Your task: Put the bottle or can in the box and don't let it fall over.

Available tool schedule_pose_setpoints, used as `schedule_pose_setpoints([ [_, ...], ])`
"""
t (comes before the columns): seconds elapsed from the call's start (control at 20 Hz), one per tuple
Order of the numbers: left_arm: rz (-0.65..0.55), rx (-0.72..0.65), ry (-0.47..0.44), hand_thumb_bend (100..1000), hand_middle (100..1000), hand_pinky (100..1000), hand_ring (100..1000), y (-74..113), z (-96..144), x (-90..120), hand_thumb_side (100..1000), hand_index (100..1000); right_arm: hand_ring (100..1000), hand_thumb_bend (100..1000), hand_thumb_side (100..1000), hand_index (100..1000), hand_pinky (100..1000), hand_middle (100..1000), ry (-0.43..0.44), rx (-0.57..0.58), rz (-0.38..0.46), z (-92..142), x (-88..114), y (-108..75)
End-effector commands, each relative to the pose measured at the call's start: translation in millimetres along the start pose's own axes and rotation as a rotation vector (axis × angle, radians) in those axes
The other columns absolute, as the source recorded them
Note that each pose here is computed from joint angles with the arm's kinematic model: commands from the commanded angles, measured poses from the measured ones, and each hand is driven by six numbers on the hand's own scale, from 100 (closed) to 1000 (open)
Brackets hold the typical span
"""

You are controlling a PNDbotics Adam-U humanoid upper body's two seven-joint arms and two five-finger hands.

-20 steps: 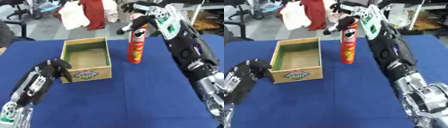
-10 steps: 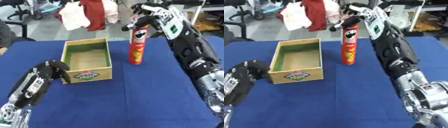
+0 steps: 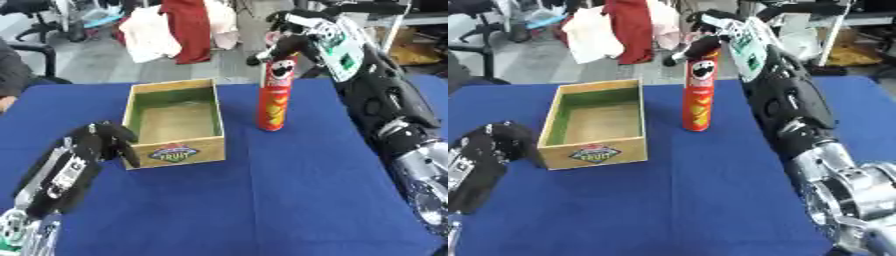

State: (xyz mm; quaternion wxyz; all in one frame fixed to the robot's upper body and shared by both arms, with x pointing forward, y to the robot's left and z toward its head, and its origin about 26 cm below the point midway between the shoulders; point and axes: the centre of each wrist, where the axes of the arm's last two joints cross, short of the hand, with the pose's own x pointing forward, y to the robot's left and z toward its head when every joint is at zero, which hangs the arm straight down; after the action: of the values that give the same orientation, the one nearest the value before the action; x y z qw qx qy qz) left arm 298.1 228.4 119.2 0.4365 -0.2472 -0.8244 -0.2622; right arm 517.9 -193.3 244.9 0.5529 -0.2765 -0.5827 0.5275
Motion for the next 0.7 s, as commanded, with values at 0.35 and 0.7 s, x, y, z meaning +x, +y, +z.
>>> schedule_pose_setpoints([
  [0.35, -0.023, -0.015, -0.032, 100, 611, 534, 515, 2.6, -5.0, 9.8, 648, 699, 933, 708, 520, 998, 956, 884, -0.077, -0.097, 0.007, 6.1, 8.3, -18.4],
  [0.7, -0.022, -0.017, -0.033, 100, 611, 536, 515, 2.6, -4.9, 9.7, 646, 700, 956, 708, 539, 1000, 981, 902, -0.14, -0.208, 0.026, 10.4, 18.4, -31.0],
])
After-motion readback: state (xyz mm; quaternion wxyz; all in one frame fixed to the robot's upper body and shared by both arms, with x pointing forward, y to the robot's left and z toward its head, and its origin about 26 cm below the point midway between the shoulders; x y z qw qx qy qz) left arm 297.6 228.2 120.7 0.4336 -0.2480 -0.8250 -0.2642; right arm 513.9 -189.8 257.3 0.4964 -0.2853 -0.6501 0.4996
